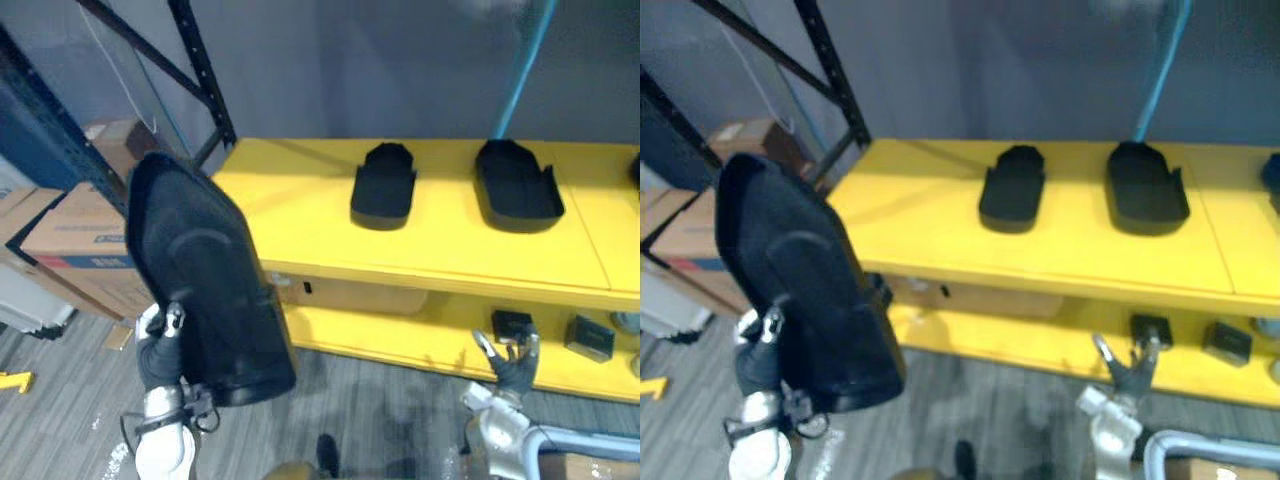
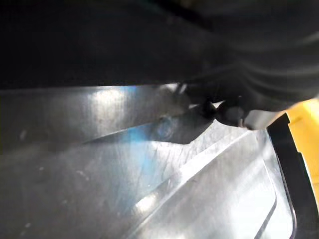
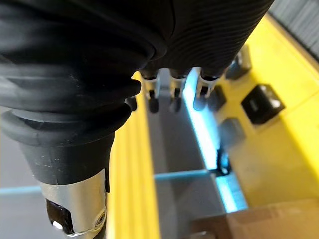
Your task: Walk over and take plastic housings, then place them on the shelf
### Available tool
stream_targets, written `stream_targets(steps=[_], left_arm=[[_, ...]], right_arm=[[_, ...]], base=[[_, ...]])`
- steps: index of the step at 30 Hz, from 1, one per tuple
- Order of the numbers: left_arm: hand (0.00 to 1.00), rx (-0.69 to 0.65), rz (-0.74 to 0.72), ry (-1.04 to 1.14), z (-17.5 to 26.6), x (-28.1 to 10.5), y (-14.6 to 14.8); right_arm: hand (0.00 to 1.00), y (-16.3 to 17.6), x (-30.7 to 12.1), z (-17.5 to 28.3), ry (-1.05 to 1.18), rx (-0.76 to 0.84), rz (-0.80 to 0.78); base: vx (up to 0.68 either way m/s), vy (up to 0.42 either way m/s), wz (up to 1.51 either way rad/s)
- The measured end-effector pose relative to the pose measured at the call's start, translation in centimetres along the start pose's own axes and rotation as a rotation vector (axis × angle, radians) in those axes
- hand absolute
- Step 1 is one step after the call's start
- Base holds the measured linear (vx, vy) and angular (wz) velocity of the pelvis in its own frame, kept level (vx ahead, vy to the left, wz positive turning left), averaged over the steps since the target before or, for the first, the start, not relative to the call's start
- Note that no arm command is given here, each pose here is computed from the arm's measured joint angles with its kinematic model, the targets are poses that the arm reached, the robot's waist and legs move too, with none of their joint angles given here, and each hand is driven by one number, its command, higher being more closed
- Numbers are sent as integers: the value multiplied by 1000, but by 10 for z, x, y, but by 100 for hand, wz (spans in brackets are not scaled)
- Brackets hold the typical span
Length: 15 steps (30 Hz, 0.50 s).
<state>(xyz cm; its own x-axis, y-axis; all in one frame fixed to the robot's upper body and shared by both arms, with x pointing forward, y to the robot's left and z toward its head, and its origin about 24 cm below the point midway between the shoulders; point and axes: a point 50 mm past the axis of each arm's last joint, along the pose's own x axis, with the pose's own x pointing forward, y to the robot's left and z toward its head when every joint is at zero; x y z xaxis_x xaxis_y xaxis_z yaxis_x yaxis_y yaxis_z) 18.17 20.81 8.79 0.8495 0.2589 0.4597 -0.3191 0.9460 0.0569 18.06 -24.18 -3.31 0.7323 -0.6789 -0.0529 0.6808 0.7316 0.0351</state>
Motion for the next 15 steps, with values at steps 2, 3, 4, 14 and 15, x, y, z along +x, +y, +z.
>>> stream_targets(steps=[2,3,4,14,15], left_arm=[[100,-21,1,-17,2,5,-6],[100,-13,13,-32,5,6,-3],[100,-35,28,-10,2,2,-7],[100,-87,170,10,8,-6,-9],[100,-85,173,1,10,-6,-9]], right_arm=[[0,3,0,7,-40,17,-6],[0,11,-5,13,-58,69,-16],[0,11,-4,21,-95,93,-18],[0,20,-16,17,-48,141,-49],[0,20,-17,16,-46,139,-59]], base=[[-88,133,74],[221,-185,55],[277,-206,49],[111,-75,23],[129,7,25]])
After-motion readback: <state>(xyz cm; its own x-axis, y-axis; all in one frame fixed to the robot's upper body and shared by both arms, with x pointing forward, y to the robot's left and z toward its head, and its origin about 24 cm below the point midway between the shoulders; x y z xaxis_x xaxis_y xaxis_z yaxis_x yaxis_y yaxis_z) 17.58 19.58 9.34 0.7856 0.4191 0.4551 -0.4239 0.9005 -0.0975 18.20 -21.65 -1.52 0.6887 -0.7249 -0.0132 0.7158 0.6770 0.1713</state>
